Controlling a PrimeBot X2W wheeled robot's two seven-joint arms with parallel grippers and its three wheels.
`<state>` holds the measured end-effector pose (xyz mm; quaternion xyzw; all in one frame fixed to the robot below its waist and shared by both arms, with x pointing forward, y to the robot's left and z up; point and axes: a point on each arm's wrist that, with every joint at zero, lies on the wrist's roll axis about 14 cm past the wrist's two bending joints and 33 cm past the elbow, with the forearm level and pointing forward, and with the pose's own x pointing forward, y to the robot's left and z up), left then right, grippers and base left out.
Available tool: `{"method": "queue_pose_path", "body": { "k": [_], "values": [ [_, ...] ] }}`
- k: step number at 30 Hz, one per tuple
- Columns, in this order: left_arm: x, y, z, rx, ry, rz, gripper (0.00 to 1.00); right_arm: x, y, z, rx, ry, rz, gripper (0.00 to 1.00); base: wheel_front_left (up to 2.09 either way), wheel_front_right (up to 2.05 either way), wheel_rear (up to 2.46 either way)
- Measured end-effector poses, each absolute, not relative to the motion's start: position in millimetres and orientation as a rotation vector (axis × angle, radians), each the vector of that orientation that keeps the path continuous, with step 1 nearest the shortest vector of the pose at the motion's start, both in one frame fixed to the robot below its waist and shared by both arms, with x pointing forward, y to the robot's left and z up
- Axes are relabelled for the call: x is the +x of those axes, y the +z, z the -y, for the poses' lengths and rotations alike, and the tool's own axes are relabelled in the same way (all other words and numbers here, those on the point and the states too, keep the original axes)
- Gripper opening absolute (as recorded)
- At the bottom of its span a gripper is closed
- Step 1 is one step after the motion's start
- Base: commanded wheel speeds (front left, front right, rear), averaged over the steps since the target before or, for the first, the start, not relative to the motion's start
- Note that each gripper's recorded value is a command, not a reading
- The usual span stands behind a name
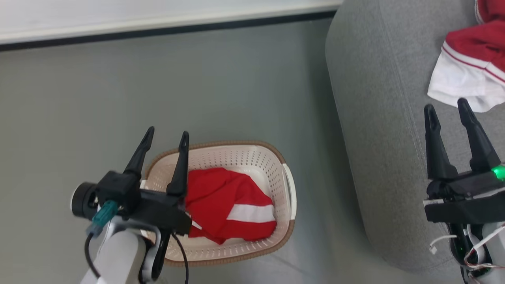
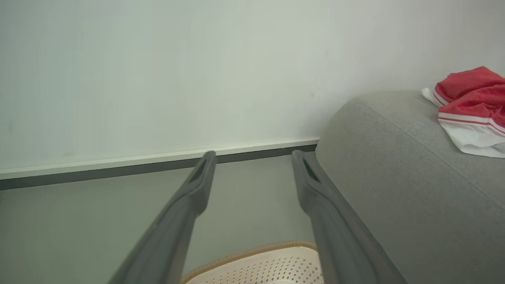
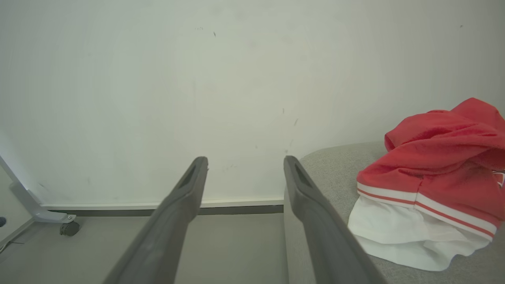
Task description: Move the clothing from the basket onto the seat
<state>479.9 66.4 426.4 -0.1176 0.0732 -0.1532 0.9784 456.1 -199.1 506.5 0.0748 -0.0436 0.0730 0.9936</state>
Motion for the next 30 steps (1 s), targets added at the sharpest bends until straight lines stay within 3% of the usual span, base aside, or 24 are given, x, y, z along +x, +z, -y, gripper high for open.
{"method": "queue_pose_path", "body": {
  "k": [7,30],
  "values": [
    [493,377,-37,-0.228,-0.387,-0.284,1.00,479,499,197,0.148,0.155,0.099,1.00,0.00,0.00,0.00],
    [465,188,-2,-0.163,-0.494,-0.817,1.00,522,448,183,0.149,0.198,0.065,1.00,0.00,0.00,0.00]
  ]
}}
